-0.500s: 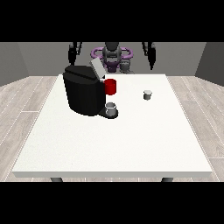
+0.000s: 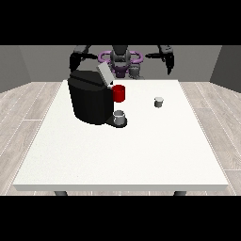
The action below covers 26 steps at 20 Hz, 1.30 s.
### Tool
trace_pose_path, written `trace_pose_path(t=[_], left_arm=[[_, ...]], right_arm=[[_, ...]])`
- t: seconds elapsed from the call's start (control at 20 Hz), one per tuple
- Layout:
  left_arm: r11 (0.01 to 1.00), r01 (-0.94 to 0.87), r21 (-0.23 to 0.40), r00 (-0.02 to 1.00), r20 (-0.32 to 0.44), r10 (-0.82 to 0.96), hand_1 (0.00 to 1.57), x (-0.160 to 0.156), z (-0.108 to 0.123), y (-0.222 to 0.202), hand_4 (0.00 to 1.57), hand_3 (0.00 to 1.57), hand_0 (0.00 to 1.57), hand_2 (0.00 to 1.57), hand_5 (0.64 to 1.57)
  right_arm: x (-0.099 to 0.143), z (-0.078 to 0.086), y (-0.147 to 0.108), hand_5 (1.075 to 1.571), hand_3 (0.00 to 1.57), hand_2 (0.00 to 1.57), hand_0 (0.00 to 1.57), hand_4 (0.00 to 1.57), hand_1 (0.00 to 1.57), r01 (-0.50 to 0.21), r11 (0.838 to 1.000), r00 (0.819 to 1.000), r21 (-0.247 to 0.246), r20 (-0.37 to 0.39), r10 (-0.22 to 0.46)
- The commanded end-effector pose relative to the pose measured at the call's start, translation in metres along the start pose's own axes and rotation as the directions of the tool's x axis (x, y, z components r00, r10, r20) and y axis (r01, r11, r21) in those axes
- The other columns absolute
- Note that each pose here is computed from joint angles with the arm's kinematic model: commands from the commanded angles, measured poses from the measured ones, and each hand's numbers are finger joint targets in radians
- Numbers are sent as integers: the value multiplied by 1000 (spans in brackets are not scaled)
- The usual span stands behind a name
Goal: Insert the coffee pod into the coffee machine and close the lid
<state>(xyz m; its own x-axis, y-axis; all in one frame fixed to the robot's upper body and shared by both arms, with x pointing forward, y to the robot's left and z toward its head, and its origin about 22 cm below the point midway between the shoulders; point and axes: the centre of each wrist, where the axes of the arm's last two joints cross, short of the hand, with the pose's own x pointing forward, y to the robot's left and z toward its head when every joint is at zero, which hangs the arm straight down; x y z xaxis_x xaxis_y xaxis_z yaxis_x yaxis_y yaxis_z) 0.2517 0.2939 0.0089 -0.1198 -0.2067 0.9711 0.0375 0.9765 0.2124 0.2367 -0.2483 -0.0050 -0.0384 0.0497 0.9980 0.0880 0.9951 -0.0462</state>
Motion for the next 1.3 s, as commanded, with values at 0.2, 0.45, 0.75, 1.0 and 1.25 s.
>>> trace_pose_path(t=[0.2,0.45,0.75,1.0,1.25], left_arm=[[996,77,-34,994,-73,-80,0,25,-47,43,0,0,0,0,1571],[992,127,-6,982,-138,-127,0,0,-53,76,0,0,0,0,1571],[983,183,0,965,-191,-180,0,-11,-73,68,0,0,0,0,1571],[973,231,-7,954,-196,-228,0,-13,-83,77,0,0,0,0,1571],[950,297,-91,922,-233,-310,0,-20,-89,60,0,0,0,113,1571]], right_arm=[[35,-31,17,1571,0,0,0,217,0,36,998,993,-58,115,-29],[38,-14,30,1571,0,0,0,134,0,38,999,990,33,134,-42],[45,-25,41,1571,0,0,0,233,0,37,998,982,59,181,-47],[28,-25,30,1571,0,0,0,340,0,46,998,987,48,154,-53],[26,-34,36,1571,0,0,0,397,0,54,999,994,5,94,-54]])
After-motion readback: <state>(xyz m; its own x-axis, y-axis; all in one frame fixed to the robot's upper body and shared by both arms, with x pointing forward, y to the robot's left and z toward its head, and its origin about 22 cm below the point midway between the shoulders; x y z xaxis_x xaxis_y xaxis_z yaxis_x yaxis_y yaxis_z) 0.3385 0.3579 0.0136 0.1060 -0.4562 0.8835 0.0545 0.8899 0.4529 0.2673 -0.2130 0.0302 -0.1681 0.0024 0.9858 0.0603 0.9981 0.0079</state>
